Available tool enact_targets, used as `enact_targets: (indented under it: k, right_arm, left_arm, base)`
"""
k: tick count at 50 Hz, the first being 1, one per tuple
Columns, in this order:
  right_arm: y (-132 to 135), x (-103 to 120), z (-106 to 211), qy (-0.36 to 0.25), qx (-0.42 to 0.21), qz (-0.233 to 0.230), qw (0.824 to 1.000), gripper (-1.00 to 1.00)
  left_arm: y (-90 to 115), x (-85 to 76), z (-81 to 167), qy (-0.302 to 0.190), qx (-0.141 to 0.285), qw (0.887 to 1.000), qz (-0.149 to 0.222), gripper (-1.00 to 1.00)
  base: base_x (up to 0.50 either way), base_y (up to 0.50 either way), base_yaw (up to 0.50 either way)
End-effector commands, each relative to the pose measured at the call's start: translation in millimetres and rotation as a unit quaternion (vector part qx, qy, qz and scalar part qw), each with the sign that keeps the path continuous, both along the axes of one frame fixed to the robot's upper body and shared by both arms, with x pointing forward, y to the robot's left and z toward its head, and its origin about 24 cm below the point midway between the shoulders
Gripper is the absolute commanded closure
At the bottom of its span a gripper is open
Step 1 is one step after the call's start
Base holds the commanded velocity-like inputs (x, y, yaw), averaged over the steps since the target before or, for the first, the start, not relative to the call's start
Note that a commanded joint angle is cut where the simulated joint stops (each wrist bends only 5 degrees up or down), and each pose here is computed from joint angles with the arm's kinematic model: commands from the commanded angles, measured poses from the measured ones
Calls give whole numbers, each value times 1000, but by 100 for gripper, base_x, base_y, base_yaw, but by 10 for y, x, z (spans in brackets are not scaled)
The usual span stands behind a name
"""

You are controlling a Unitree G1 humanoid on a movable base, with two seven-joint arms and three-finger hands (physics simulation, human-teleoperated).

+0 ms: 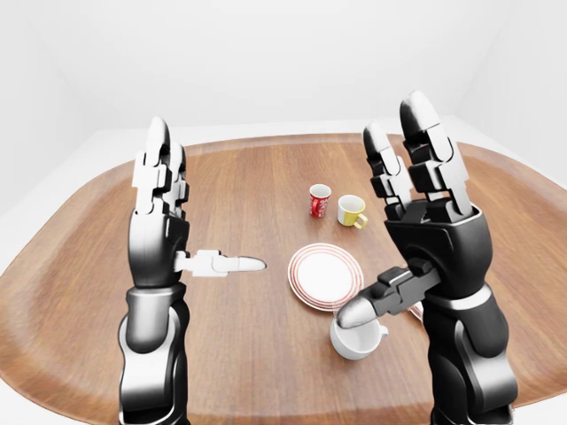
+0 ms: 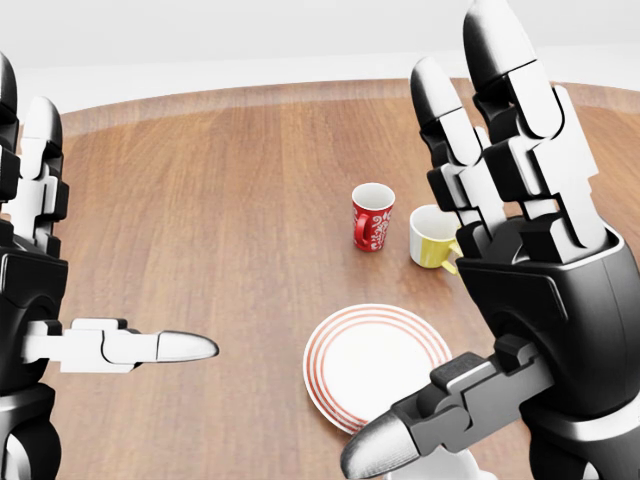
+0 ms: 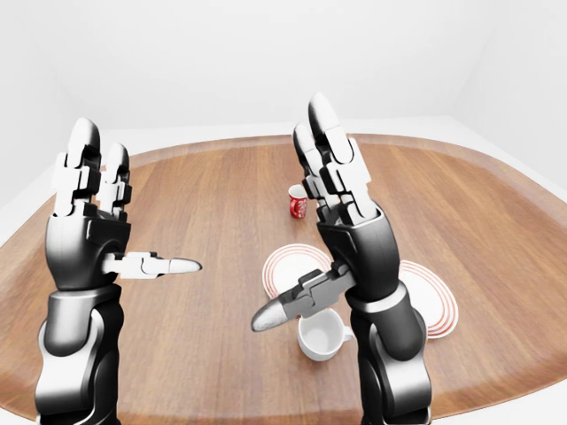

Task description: Put the white mug on the left plate.

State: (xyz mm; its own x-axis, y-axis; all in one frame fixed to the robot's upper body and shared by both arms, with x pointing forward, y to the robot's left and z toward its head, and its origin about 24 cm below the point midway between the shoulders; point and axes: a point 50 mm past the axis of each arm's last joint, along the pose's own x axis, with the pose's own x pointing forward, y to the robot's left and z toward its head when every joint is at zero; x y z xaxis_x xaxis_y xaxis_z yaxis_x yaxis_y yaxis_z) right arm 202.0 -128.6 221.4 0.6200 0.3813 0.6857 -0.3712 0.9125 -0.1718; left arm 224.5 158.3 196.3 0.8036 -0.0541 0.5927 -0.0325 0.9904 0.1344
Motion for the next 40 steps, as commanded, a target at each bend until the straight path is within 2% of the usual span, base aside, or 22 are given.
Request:
enact_targets:
  k: [1,7,28,32,34,40]
  right_arm:
    - [8,-156,-74,19,11,3,1000,-100]
    - [13,-243,-124,33,16,3,999,-100]
    - [-35,-291,-231,58,-17,-13,998,-100]
    - [41,-267,-384,89,-82,-17,993,-100]
    - [108,-264,-507,107,-138,-17,985,-100]
    - [181,-293,-557,104,-190,-17,976,-100]
  left_arm:
    - [7,5,3,-1,0,1000,1,-100]
    - [10,6,1,0,0,1000,1,-100]
    - [11,-8,14,-3,1,1000,2,-100]
    - [15,-7,10,-3,1,1000,2,-100]
    - [20,-10,22,-5,1,1000,3,-100]
    - [27,-4,19,-4,1,1000,4,-100]
  base:
    - [0,0,0]
    - [0,0,0]
    - [0,0,0]
    - [0,0,0]
    - [0,0,0]
    - [0,0,0]
